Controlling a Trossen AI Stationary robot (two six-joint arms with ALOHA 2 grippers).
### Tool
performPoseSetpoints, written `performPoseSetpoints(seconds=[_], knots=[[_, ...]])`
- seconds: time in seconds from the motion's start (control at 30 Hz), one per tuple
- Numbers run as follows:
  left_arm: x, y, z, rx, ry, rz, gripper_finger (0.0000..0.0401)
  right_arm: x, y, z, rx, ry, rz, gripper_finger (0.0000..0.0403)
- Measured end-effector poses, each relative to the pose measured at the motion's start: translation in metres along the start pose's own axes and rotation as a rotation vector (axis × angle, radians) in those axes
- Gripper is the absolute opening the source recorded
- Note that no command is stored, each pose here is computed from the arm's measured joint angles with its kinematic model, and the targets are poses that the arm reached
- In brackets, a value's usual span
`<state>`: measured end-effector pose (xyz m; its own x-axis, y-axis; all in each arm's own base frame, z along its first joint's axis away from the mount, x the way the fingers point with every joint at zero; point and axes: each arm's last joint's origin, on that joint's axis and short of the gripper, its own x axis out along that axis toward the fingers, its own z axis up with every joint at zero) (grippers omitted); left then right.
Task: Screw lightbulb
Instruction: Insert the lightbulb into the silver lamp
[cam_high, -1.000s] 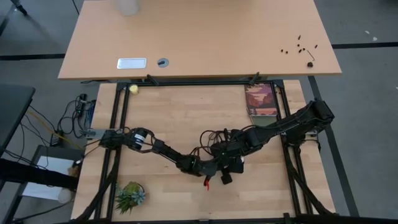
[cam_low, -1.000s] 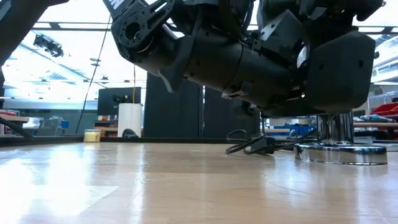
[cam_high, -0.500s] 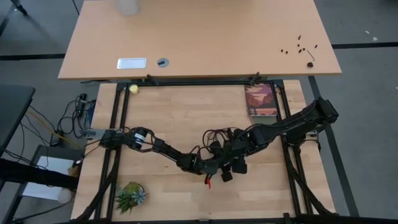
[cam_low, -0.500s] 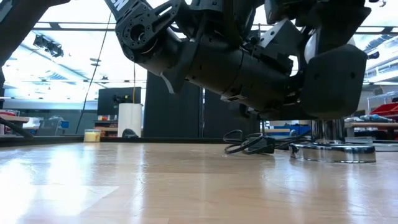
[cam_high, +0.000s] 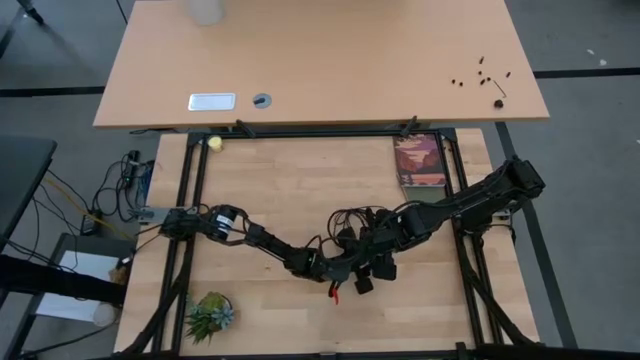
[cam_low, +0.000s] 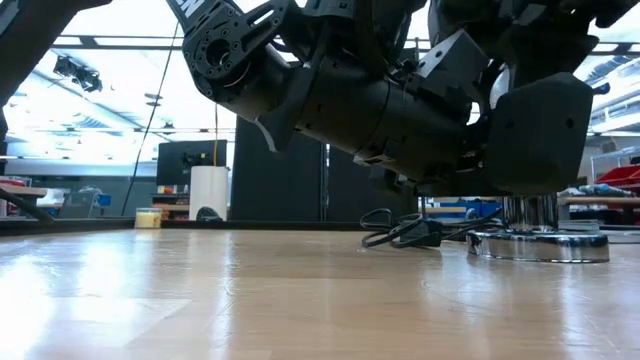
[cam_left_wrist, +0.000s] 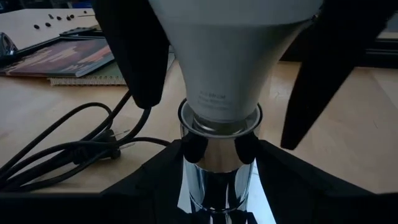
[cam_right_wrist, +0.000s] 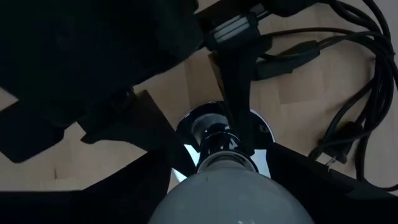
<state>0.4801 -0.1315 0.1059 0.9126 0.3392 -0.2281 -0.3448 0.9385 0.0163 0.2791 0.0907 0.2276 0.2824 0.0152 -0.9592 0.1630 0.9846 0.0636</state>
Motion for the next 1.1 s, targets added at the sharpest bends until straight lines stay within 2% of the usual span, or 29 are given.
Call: performPoseSetpoints(seconds=[0.63,0.8,1.1], knots=[[0.0,0.0,0.0,-0.005,-0.001,-0.004,0.0203,0.006,0.003,0.002,0.548,-0.025,-0.045,0.027],[0.0,0.0,0.0,-0.003,0.001,-0.003,0.0203,0.0,0.004,0.005,0.562,-0.02,-0.055,0.027],[0.0,0.0,-0.001,-0.001,0.003,-0.002,0.0203,-0.01,0.006,0.01,0.507,-0.024,-0.053,0.0275]])
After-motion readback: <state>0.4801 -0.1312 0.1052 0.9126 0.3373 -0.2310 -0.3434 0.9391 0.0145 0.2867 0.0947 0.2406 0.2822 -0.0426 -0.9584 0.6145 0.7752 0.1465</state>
